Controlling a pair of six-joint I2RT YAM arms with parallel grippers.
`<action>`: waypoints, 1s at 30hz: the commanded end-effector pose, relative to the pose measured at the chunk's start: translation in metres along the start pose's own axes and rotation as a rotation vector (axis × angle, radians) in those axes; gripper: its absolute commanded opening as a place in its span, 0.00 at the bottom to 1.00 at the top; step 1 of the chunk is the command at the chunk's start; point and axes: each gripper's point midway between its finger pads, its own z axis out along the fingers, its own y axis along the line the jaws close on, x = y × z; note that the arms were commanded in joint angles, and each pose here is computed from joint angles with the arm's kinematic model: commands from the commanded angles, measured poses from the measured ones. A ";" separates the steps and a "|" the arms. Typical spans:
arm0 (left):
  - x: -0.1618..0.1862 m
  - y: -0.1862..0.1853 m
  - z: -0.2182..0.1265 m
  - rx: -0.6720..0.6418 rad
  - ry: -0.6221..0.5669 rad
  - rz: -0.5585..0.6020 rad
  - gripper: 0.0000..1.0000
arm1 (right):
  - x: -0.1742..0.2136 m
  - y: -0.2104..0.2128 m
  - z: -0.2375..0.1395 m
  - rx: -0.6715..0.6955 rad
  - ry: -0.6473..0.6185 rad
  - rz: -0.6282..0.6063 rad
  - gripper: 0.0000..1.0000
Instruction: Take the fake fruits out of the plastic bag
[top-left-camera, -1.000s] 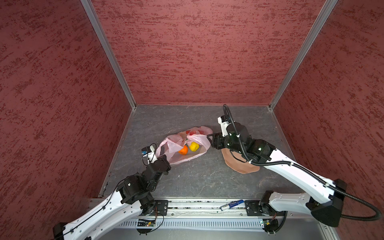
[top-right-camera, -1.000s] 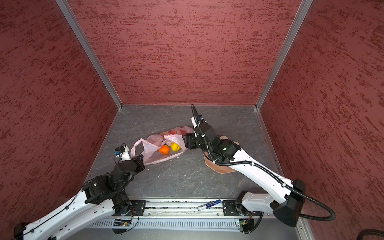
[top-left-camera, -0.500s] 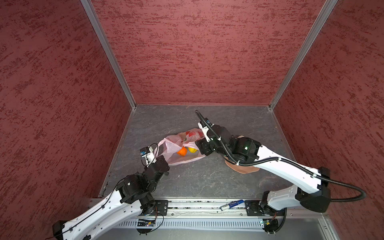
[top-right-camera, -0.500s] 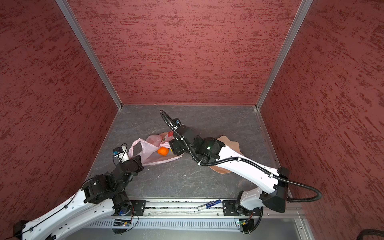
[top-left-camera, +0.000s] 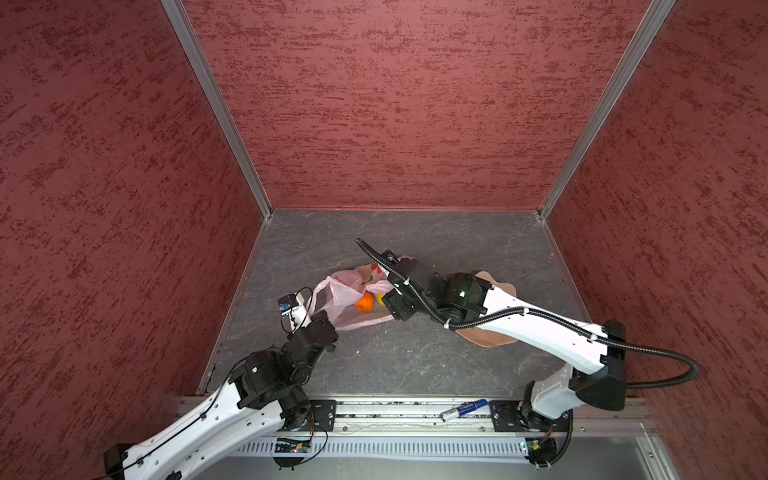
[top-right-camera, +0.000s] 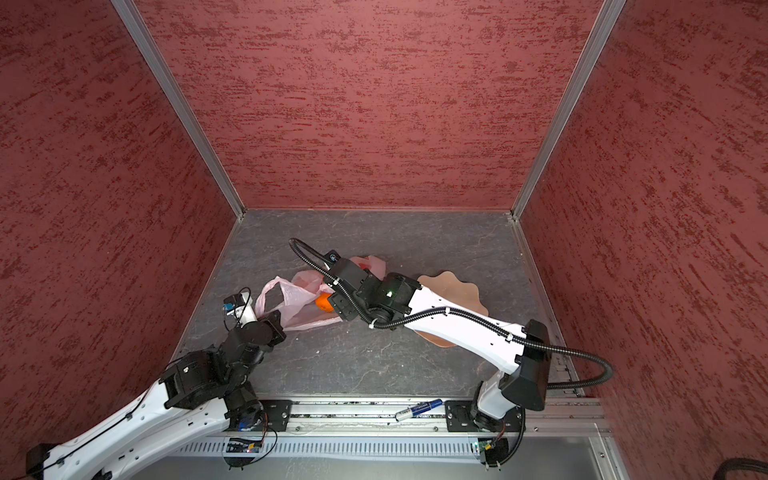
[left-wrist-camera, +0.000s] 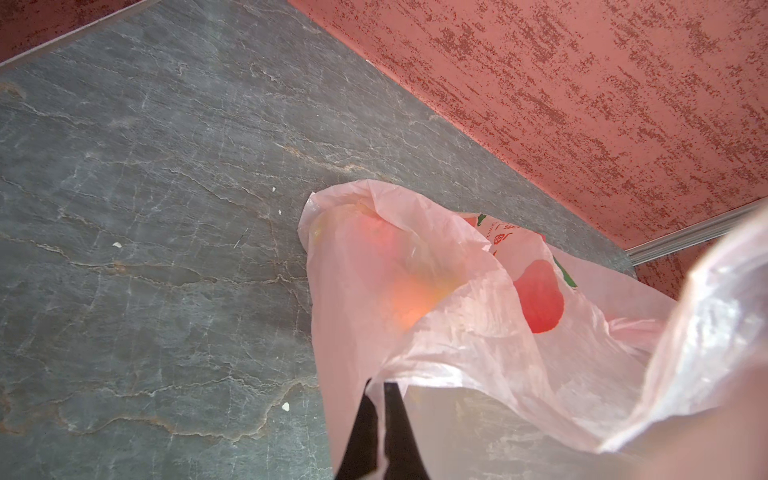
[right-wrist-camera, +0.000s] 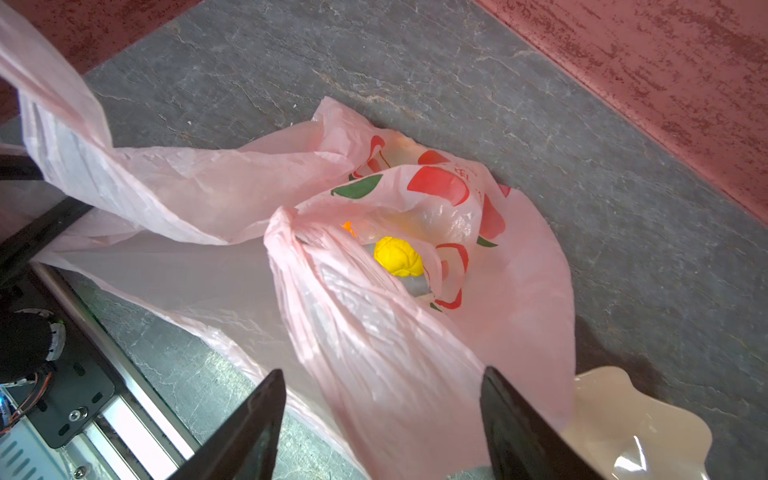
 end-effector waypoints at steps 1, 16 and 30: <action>0.005 0.003 0.001 0.004 0.011 0.016 0.03 | -0.011 -0.010 -0.004 0.072 -0.024 -0.031 0.75; 0.005 0.001 -0.001 0.031 0.003 -0.001 0.04 | -0.051 -0.026 0.010 0.232 -0.208 -0.011 0.66; -0.020 -0.019 -0.015 0.084 -0.029 0.054 0.27 | -0.048 -0.029 -0.012 0.166 -0.304 0.092 0.15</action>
